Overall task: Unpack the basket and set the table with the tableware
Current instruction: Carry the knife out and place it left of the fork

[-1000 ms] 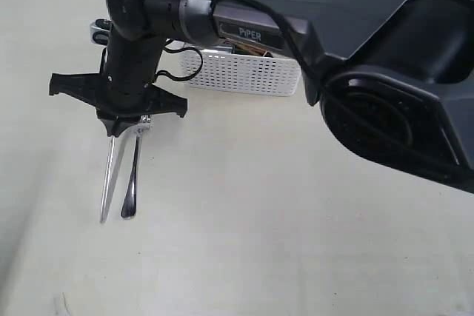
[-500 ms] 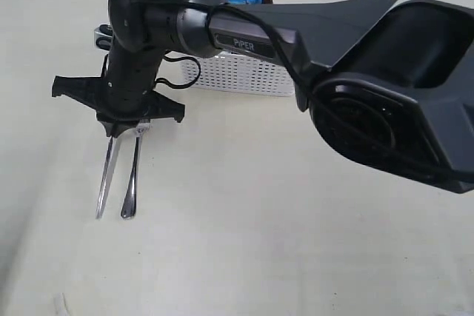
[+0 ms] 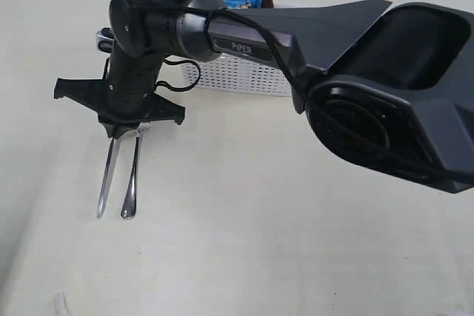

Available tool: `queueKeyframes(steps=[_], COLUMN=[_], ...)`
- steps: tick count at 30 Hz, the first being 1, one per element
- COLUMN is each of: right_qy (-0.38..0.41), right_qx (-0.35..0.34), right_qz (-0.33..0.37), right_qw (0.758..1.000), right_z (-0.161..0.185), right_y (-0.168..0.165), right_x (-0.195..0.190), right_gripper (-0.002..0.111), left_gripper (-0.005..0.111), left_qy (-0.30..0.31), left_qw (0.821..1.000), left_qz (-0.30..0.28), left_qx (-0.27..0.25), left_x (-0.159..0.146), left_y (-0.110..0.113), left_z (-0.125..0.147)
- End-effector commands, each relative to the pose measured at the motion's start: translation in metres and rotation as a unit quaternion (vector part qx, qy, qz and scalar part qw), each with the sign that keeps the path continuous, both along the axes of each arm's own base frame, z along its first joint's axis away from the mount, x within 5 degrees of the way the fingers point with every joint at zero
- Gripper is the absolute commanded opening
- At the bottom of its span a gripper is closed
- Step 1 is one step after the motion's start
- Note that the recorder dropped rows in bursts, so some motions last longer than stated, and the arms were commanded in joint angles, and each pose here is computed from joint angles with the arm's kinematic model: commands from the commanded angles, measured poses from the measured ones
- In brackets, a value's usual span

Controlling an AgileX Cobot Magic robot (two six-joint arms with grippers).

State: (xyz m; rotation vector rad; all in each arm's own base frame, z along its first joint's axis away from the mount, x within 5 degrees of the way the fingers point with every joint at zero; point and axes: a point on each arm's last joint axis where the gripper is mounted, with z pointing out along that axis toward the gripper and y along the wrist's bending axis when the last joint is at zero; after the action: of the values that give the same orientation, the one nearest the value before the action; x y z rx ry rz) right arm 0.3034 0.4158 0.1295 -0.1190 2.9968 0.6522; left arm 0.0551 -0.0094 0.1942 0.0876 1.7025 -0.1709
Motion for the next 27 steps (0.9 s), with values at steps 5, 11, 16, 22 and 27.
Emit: queueKeyframes(steps=[5, 11, 16, 22, 27], right_qy=[-0.012, -0.011, -0.01, -0.011, -0.033], right_qx=[-0.003, -0.004, -0.005, -0.003, 0.013], right_qz=[-0.005, -0.004, -0.004, -0.003, 0.01], right_qw=[1.0, 1.0, 1.0, 1.0, 0.999], right_z=[0.001, 0.001, 0.001, 0.003, 0.022], right_y=[-0.002, -0.002, -0.002, -0.002, -0.002], right_x=[0.003, 0.003, 0.003, 0.003, 0.003], right_gripper=[0.0, 0.015, 0.036, 0.036, 0.036], left_gripper=[0.0, 0.0, 0.0, 0.0, 0.0], left_qy=[-0.003, -0.003, -0.003, -0.003, -0.003], left_qw=[1.0, 1.0, 1.0, 1.0, 1.0], left_qz=[-0.001, -0.001, -0.001, -0.001, -0.001], left_qx=[-0.001, -0.003, -0.003, -0.004, -0.004], left_x=[0.0, 0.0, 0.0, 0.0, 0.0], left_y=[0.0, 0.0, 0.0, 0.0, 0.0], left_z=[0.0, 0.0, 0.0, 0.0, 0.0])
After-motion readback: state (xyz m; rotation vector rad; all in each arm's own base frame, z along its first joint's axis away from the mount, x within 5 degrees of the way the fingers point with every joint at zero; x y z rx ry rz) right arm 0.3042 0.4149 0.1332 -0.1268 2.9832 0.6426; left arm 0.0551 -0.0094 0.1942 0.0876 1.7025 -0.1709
